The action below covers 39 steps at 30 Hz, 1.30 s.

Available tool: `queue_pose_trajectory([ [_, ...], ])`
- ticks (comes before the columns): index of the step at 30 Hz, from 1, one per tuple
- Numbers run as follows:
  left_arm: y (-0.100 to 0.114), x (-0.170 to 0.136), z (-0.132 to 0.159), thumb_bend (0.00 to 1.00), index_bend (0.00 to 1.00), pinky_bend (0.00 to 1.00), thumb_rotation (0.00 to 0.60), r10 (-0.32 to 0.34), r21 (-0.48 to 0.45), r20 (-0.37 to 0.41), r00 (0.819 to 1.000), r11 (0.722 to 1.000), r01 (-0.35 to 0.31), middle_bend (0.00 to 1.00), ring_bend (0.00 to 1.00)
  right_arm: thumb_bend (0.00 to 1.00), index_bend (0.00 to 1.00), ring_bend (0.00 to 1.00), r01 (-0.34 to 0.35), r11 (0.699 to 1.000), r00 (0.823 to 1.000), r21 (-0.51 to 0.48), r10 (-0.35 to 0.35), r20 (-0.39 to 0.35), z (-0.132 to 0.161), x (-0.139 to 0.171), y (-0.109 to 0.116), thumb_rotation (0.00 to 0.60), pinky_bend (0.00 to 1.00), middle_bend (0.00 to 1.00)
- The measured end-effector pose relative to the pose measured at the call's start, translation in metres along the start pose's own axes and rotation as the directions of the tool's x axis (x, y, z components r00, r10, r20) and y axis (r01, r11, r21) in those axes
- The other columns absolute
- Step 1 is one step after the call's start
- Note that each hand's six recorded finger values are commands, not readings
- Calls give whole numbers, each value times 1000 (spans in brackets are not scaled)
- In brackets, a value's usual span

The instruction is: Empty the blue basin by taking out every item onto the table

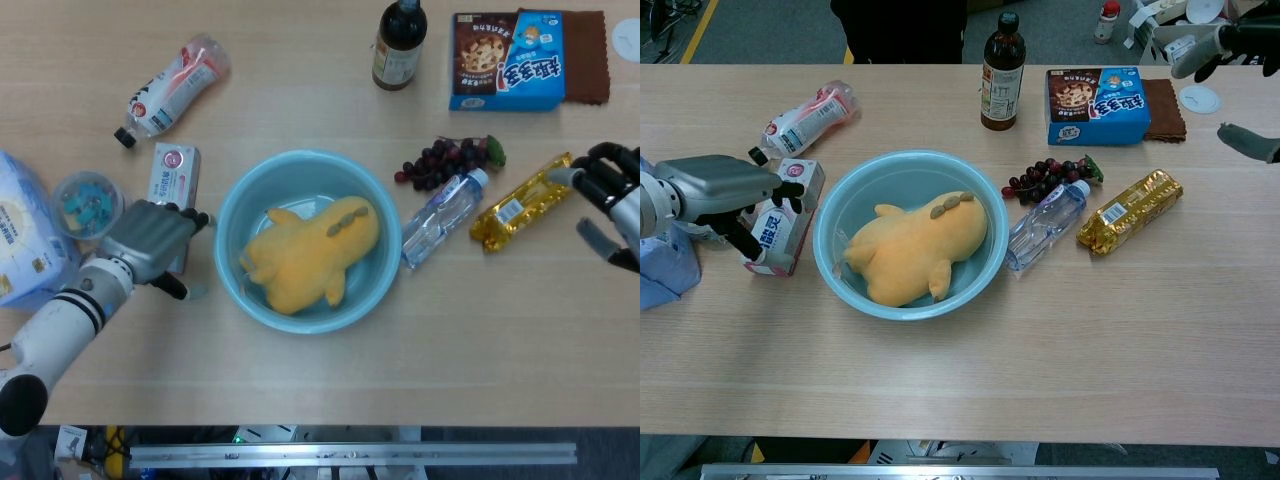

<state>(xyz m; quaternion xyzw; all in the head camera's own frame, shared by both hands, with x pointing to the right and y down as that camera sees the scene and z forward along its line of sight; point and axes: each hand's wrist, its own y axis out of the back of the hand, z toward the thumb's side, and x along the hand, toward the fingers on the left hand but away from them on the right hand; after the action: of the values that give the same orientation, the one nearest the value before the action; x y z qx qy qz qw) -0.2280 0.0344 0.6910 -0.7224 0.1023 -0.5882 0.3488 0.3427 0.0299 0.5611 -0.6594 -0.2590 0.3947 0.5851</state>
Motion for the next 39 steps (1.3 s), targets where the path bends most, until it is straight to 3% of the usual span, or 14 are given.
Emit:
queue_pose_trajectory([
  [7,16,-22,-36,216,96,340,368,151,-31,-93,984,987,-155,174,149,56,309,279,-80,997,991,12,81,-109,32,-21,-11,600,455,392],
  [15,27,-50,-64,215,72,300,395,243,-150,-134,961,953,-262,110,81,0,214,205,-183,982,958,40,187,-216,79,-57,-34,600,396,319],
  [18,35,-62,-69,215,72,287,402,316,-170,-128,940,927,-335,101,58,0,204,193,-208,977,948,44,213,-237,94,-70,-42,600,389,304],
  [22,46,-80,-76,215,72,285,410,443,-170,-121,888,872,-458,99,55,0,203,192,-230,972,937,39,232,-262,117,-90,-53,600,388,303],
  [25,46,-93,-81,216,72,285,424,502,-174,-118,857,839,-516,99,55,0,203,192,-243,969,928,39,244,-282,135,-104,-62,600,385,303],
  [31,42,-110,-83,216,72,285,481,556,-168,-113,823,806,-568,99,55,0,203,192,-267,962,916,62,273,-293,161,-132,-85,600,379,303],
  [39,33,-122,-86,216,72,285,483,554,-173,-115,825,806,-566,99,55,0,203,192,-301,944,904,134,327,-277,184,-162,-114,600,379,303],
])
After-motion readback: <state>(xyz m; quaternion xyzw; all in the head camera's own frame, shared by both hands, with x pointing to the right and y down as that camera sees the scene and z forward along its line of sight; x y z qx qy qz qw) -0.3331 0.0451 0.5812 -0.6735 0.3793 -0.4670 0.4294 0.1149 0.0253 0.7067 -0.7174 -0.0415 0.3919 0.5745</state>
